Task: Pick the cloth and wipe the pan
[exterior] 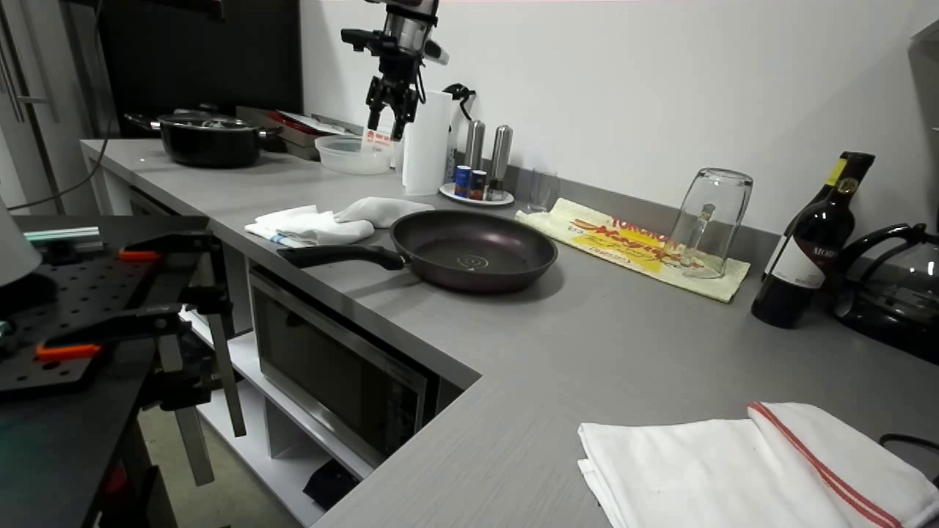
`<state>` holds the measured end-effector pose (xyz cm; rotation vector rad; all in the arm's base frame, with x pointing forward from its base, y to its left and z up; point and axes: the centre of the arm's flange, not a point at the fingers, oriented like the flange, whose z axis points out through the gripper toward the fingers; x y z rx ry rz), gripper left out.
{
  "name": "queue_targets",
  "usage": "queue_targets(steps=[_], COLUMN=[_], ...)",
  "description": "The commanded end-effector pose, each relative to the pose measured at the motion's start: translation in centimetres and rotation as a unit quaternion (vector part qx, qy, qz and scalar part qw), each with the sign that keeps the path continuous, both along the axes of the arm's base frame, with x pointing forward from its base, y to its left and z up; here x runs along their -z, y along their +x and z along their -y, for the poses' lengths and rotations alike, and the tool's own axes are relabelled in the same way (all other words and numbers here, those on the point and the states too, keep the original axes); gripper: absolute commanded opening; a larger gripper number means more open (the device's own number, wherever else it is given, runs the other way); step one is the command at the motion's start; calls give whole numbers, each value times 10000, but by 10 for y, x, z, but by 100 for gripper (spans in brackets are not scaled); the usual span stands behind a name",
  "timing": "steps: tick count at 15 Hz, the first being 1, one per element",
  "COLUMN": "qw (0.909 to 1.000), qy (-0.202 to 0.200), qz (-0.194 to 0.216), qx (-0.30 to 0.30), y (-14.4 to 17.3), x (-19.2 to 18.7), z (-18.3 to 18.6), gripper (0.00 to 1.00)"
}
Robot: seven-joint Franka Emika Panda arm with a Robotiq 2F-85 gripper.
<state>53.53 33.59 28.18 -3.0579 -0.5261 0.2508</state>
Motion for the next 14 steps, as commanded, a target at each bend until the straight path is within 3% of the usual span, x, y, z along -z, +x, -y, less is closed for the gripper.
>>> queue_targets(steps=[1,9,14], qw=[9997,9948,9912], qy=[-145,-122,-250], qz=[201,876,993], qx=[26,497,841], y=[-33,-104,-159], x=[-57,-177,-205], z=[39,99,129], gripper=[100,100,100])
